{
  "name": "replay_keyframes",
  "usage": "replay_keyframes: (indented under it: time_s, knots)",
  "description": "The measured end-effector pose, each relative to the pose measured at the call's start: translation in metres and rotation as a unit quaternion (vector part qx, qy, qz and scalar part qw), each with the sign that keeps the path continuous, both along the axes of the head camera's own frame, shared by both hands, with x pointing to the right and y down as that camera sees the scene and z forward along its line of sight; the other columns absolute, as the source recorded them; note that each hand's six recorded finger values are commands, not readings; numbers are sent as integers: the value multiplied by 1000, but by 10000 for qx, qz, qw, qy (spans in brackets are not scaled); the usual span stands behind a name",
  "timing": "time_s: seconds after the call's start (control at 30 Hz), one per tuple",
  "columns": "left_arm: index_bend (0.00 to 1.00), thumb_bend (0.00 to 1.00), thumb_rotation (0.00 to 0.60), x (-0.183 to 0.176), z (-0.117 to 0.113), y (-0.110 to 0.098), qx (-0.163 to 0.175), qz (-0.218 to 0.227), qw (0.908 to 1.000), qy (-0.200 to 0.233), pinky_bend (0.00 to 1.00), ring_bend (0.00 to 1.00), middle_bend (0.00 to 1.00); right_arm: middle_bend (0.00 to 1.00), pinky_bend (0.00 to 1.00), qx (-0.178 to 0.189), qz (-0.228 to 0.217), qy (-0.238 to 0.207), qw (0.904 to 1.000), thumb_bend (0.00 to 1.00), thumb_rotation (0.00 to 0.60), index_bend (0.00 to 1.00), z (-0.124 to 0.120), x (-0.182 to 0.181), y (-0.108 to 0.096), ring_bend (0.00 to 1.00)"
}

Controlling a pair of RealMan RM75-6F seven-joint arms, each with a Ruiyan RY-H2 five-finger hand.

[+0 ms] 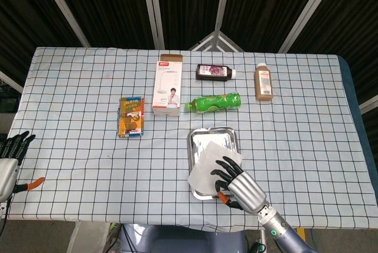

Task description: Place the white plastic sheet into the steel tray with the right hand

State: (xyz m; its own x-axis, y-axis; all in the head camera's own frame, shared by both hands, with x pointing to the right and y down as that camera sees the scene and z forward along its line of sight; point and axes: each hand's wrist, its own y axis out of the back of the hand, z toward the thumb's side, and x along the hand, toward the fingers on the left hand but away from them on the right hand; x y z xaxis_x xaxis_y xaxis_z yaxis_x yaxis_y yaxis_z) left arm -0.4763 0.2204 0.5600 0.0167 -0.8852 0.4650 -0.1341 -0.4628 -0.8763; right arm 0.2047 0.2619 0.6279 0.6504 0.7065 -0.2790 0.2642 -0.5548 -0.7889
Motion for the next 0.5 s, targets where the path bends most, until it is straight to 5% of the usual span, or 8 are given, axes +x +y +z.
replay_keyframes:
  time_s: [0.5]
  knots:
    - [0, 0, 600, 1, 0, 0, -7, 0, 10000, 12, 0, 0, 0, 307, 86, -70, 25, 229, 9997, 519, 600, 760, 14, 3, -6, 120]
